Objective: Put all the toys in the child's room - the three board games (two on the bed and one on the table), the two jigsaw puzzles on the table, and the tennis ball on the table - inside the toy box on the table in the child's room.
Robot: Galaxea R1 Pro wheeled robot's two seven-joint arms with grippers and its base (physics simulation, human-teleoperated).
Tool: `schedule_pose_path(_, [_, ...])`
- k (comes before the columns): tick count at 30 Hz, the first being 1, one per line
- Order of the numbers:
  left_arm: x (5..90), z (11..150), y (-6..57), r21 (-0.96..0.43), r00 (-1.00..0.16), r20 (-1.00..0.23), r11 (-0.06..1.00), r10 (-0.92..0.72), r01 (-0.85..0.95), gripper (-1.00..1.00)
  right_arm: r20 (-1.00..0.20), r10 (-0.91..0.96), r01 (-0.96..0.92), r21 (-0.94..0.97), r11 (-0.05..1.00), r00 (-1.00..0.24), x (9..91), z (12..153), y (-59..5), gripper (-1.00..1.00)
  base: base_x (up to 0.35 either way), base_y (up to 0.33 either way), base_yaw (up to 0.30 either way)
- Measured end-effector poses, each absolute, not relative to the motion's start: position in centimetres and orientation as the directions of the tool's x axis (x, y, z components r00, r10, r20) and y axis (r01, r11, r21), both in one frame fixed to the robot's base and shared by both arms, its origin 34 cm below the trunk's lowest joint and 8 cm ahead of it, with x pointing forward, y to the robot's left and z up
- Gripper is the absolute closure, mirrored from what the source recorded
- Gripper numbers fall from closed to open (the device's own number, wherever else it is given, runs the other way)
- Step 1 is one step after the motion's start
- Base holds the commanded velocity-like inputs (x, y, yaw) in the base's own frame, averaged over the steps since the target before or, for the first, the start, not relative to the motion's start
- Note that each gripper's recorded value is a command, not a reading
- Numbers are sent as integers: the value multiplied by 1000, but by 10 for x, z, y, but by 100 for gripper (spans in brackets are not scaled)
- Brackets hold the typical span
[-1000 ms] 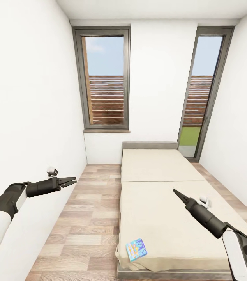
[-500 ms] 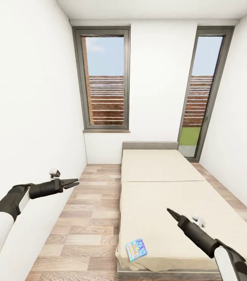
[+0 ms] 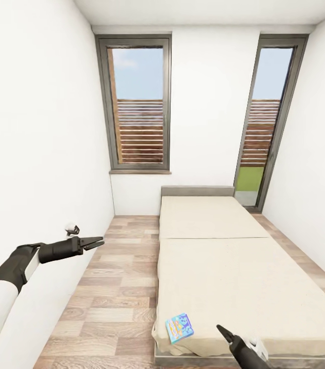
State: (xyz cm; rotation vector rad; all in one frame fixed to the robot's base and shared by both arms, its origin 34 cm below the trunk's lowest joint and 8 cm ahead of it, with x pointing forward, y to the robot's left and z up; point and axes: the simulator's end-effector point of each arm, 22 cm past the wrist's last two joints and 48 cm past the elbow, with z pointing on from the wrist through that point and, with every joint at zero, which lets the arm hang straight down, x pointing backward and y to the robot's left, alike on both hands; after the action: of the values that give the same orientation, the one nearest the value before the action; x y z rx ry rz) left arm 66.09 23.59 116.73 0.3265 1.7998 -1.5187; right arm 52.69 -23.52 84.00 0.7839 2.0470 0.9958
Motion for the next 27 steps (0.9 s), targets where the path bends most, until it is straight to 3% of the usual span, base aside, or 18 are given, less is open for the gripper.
schedule_pose_path(14, [661,1167,235,-738,-690,-674,264,-264,621,-100,-308,787,376,747,548,-534,454,747,-233,-100,0,0,0])
schedule_pose_path(27, [660,1167,234,-739,-690,-674,261,-264,621,-100,-292,731,225,824,520,-617,454,768,-179,-100,0,0,0])
